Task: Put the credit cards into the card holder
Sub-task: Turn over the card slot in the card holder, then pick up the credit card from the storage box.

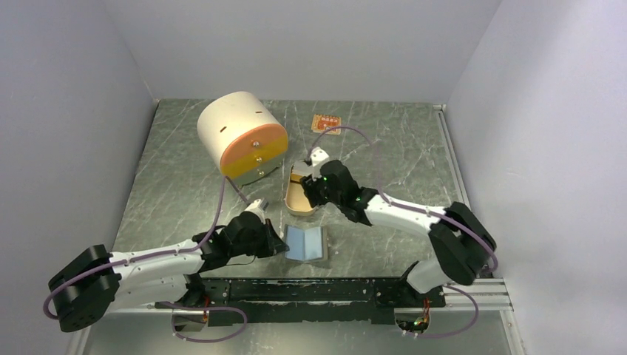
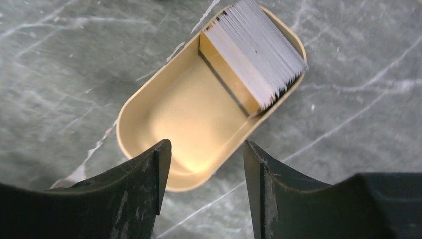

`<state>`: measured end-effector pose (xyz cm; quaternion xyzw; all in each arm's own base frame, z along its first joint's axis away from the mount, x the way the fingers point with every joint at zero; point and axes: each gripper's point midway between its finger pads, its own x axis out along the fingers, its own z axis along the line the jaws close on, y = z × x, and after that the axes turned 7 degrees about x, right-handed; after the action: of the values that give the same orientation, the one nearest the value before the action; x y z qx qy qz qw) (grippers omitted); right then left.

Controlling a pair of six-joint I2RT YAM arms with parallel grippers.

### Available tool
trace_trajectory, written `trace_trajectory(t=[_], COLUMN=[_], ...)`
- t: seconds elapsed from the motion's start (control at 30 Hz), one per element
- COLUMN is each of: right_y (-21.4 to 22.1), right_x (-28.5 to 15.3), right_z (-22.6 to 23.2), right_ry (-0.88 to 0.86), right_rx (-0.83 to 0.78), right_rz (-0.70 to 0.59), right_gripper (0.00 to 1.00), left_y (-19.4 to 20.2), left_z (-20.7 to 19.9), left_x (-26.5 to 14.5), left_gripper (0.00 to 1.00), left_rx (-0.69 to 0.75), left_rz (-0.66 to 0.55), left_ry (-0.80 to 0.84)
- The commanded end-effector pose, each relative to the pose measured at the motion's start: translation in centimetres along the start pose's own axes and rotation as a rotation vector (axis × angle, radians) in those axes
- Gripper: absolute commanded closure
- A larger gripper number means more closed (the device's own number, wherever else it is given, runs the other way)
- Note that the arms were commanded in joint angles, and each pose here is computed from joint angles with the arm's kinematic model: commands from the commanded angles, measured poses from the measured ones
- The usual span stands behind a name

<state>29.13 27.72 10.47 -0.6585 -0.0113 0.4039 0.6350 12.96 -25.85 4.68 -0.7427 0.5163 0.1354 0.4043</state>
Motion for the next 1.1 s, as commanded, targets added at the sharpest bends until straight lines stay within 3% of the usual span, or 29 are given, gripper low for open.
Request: trace_trajectory(t=[0.0, 0.2, 0.43, 0.8, 1.07], right_y=[-2.9, -2.8, -2.1, -1.0, -1.7], right_x=[2.3, 5.0, 6.9, 8.6, 8.5], right_z=[-0.6, -1.2, -2.9, -5.2, -5.2], right_ry=[-0.005, -0.013, 0.053, 0.174, 0.184], right_rx=[-0.245, -0.471, -0.63, -0.718, -0.708], right_rz=[-0.035, -0.017, -0.031, -0.012, -0.035], right_gripper=[0.4, 0.37, 0.37, 0.38, 0.45], left_y=[-1.0, -1.0, -1.0, -0.9, -1.0], left_z=[-1.9, -1.7, -1.5, -1.4, -1.2], left_x=[-0.5, -0.8, -0.9, -0.9, -0.9], left_gripper=[0.91, 0.91, 0.91, 0.91, 0.91], left_rx=[0.031, 0.02, 0.014, 0.011, 0.004], left_rz=[-0.037, -0.048, -0.056, -0.051, -0.054], left_ry=[0.084, 0.082, 0.083, 0.072, 0.067])
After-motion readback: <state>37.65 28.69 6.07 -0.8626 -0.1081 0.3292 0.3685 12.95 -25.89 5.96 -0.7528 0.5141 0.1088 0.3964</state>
